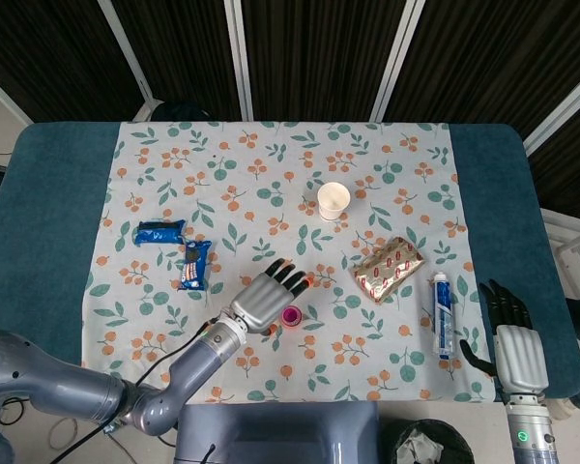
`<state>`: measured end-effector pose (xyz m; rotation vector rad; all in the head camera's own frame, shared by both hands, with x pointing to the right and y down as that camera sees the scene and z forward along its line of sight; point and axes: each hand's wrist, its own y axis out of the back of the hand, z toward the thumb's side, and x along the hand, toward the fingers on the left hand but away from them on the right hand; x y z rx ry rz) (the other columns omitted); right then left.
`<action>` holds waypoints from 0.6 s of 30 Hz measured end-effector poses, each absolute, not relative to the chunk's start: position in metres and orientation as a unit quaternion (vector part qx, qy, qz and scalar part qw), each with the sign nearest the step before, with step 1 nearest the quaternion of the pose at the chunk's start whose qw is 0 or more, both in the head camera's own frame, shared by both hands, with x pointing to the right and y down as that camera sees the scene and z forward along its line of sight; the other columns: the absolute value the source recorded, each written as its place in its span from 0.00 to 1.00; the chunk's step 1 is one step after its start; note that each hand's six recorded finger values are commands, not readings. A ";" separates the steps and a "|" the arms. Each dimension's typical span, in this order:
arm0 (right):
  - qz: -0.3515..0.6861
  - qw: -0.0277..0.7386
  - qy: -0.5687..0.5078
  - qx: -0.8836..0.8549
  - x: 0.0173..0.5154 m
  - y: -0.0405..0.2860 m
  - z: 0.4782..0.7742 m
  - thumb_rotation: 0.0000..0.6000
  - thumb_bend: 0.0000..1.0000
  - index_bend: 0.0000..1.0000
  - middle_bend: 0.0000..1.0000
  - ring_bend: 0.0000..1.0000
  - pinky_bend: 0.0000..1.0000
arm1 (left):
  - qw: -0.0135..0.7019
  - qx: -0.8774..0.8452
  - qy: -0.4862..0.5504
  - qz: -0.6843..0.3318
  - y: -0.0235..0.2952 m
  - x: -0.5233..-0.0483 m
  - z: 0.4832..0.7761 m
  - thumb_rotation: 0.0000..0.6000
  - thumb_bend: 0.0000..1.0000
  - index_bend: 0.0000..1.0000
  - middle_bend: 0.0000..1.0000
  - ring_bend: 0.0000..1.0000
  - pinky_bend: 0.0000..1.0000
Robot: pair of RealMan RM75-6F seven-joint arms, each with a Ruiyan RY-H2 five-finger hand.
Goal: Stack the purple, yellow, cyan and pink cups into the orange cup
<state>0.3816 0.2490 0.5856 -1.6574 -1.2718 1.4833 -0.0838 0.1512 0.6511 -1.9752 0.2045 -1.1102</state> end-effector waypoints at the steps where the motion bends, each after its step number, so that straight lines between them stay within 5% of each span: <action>1: 0.555 0.286 -0.476 -0.620 0.382 0.249 0.585 1.00 0.36 0.02 0.00 0.00 0.10 | 0.422 -0.788 0.088 -0.440 0.149 -0.084 0.649 1.00 0.17 0.03 0.04 0.00 0.00; 9: 0.553 0.289 -0.473 -0.622 0.382 0.248 0.585 1.00 0.36 0.02 0.00 0.00 0.10 | 0.485 -0.734 0.190 -0.435 0.115 -0.132 0.617 1.00 0.17 0.04 0.03 0.00 0.00; 18: 0.542 0.310 -0.437 -0.647 0.376 0.248 0.585 1.00 0.36 0.02 0.00 0.00 0.09 | 0.448 -0.662 0.317 -0.510 0.130 -0.292 0.612 1.00 0.17 0.08 0.03 0.00 0.00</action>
